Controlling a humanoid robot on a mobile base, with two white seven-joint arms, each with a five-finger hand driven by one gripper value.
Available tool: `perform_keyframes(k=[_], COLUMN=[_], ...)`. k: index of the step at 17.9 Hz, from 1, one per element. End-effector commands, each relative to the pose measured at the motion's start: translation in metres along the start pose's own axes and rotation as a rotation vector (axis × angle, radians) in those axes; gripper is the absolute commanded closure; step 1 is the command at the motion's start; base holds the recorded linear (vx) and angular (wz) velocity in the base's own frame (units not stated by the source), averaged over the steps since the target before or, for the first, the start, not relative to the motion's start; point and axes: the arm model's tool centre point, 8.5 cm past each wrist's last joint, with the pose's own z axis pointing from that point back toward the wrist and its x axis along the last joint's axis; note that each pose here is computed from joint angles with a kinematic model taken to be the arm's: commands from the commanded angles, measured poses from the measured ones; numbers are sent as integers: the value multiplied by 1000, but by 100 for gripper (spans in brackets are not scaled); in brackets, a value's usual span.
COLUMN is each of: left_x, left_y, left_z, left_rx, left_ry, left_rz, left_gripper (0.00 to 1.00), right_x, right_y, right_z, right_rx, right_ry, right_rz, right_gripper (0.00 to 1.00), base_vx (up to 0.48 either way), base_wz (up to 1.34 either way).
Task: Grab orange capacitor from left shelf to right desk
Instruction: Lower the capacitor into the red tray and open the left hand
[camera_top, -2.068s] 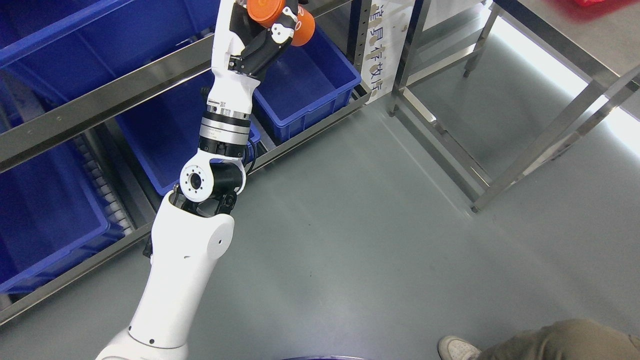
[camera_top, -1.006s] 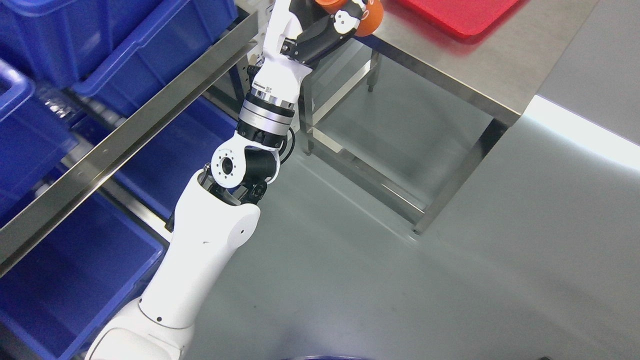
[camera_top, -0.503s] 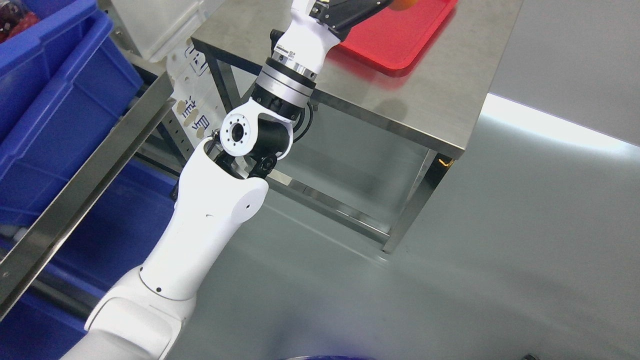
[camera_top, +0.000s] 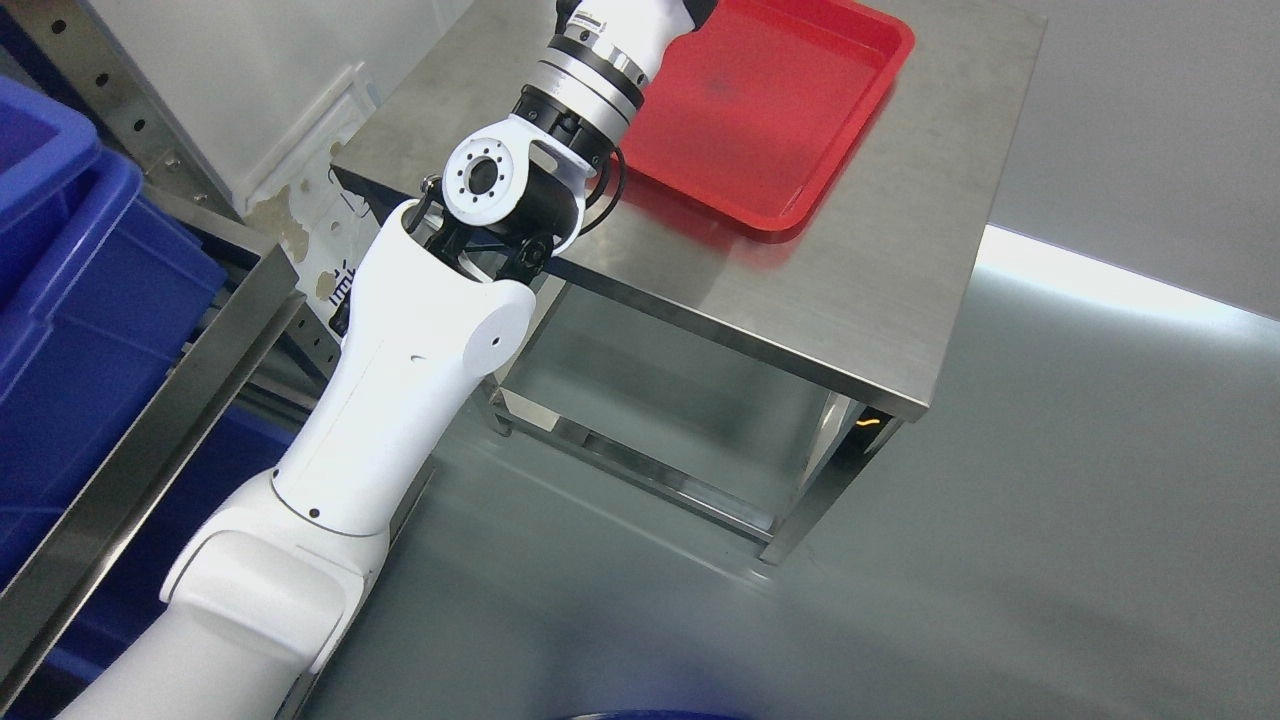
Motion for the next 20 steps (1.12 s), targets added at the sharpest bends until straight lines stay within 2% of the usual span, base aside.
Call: perform_keyframes(k=[1,3,6,8,14,16,18,20], left_x=[-56,-79,-131,-151,-172,-173,-189,-188], left_y=[41,41,43,56,74,75,82,83], left_z=[2,8,30,43,62,64,79,78], left_rx=[84,83,79,111,160,163,176,176], left_ry=[204,270,402,458,503,509,568,547], left_rz=[-74,-85,-120,-138,-157,-161,-192,-192], left_gripper=[97,96,95,95,93,90,85,85], right_x=[-6,-6,-6,-6,-6,-6,-6,-6], right_y=[-12,-12,-12,-12,-12,-12,-12,-12], right_z=[0,0,0,0,0,0,0,0], right_rx=[-19,-19,-19,-19,-19,-19,-19,-19], right_ry=[3,3,3,3,3,3,3,3], right_rz=[-8,-8,-8,-8,-8,-8,-8,-8], right_gripper=[0,0,0,0,0,0,0,0], base_vx=[221,193,145,128,67,17,0,-13], base_wz=[-69,-73,-80,-54,-25,-2,0,0])
